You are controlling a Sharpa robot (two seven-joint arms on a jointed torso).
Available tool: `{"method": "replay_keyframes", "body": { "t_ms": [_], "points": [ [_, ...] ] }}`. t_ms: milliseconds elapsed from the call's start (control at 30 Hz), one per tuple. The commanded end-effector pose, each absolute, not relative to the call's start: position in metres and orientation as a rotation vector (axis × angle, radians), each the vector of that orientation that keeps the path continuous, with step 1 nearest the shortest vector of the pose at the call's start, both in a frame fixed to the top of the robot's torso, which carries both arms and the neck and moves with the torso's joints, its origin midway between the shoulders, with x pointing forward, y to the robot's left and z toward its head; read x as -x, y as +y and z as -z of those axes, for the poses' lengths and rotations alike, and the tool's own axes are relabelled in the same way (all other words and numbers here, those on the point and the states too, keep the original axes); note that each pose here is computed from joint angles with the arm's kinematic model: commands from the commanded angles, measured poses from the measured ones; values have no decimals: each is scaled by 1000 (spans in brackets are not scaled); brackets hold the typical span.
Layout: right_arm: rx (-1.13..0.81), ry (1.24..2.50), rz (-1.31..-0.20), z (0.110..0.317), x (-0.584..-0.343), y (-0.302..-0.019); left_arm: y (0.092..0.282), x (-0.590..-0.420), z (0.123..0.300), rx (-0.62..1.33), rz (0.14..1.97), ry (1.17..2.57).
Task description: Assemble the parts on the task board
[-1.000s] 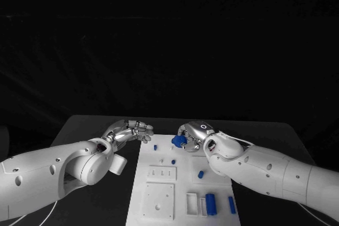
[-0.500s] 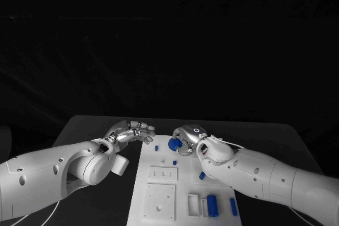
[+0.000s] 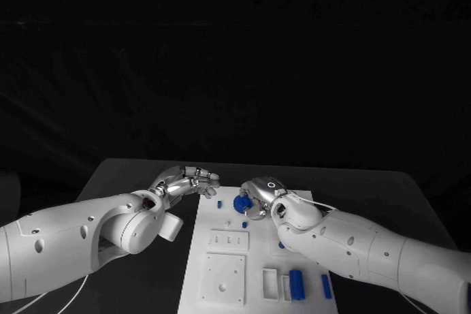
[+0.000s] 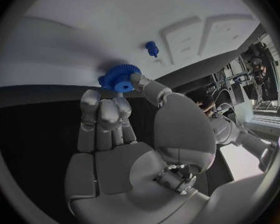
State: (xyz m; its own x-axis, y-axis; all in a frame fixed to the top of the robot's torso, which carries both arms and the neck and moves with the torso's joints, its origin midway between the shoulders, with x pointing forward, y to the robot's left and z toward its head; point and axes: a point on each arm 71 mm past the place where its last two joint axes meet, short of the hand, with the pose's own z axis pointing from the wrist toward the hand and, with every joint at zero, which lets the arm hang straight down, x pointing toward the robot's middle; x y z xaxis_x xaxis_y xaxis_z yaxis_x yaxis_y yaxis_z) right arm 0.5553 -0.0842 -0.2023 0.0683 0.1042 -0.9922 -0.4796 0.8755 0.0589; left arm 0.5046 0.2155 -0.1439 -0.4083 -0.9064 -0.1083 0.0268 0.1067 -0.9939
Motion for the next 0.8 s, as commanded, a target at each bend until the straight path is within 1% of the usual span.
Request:
{"method": "replay_keyframes", "body": {
  "t_ms": [33, 300, 800],
  "points": [
    [338, 1444, -443, 205, -555, -83, 212, -504, 142, 880, 1452, 1564],
    [334, 1445, -423, 211, -557, -82, 210, -505, 143, 882, 1458, 1567],
    [302, 1439, -441, 210, -557, -82, 210, -506, 143, 884, 1455, 1569]
  ]
}}
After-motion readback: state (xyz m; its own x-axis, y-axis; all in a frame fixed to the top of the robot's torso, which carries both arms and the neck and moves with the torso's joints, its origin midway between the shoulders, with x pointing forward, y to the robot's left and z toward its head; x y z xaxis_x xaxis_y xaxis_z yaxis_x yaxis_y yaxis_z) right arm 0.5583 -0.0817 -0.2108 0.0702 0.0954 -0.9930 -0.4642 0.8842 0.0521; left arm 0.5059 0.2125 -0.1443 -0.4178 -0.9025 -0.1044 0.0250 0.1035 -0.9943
